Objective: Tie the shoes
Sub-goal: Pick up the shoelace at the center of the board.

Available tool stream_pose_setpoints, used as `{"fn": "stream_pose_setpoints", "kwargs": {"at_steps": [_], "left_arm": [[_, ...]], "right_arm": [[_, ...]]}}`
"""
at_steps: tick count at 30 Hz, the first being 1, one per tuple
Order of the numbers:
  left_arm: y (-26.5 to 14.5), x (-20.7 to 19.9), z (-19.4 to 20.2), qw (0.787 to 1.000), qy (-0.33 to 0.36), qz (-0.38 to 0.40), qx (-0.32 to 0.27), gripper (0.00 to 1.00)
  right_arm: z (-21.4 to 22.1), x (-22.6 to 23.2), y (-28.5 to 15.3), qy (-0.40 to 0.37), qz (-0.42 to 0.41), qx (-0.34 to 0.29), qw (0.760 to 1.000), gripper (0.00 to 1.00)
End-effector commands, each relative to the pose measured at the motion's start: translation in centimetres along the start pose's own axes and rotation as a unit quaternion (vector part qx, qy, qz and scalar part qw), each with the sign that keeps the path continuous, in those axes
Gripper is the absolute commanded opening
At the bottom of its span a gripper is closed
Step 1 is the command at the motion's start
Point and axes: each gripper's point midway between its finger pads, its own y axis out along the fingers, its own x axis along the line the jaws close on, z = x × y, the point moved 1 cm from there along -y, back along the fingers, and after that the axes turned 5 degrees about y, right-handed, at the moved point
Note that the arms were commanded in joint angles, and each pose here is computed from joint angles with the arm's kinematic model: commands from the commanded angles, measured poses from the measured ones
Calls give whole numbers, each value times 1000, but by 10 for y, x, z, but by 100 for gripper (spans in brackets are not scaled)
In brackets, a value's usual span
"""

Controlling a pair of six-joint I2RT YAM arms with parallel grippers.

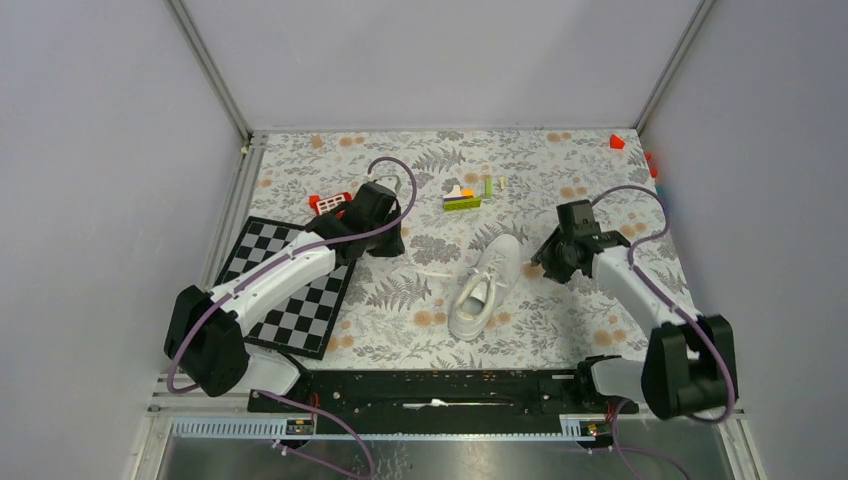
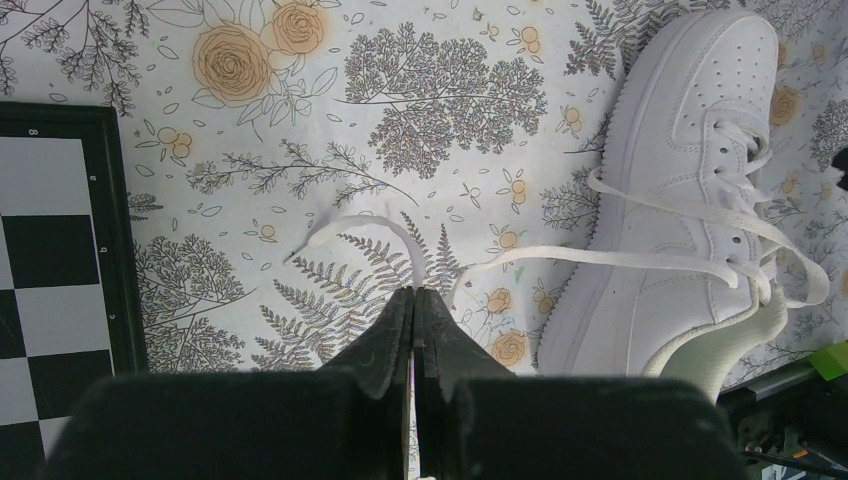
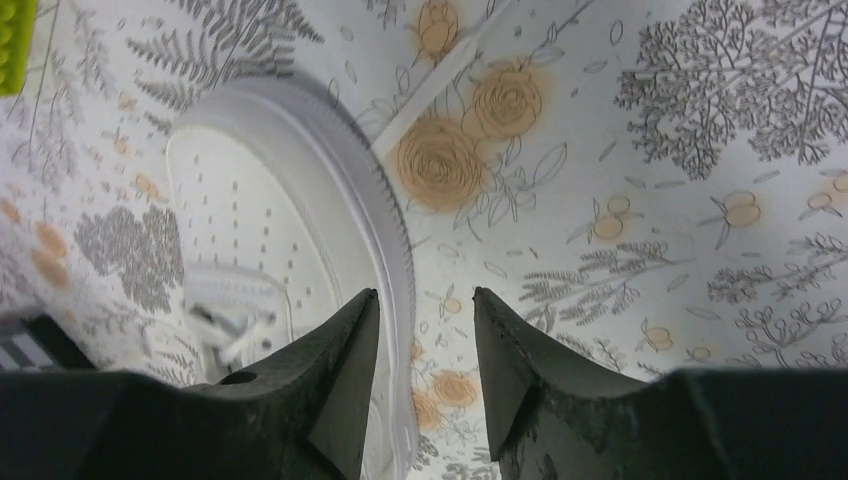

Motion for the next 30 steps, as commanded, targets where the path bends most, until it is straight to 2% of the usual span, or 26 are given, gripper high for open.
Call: {"fn": "stream_pose_setpoints", "kwargs": {"at_steps": [1,9,14,23,30], "left_arm": [[-16,-10,-24,999,2,24,-39,0],[-20,-12,-24,999,9,33,-42,0],[-22,-11,-24,998,16,33,-45,0],[-26,-11,-23,998,28,38,-50,0],[-28,-10,-20,997,42,43,-49,0]], "right_arm": [[-23,18,19,47,20,0,999,47],[-36,1,57,93,129,-2,987,46],[-34,-2,76,116,154,9,981,46],[-41,0,79,127,204,13,971,44],[-35,-1,76,186,208,13,960,43]]}}
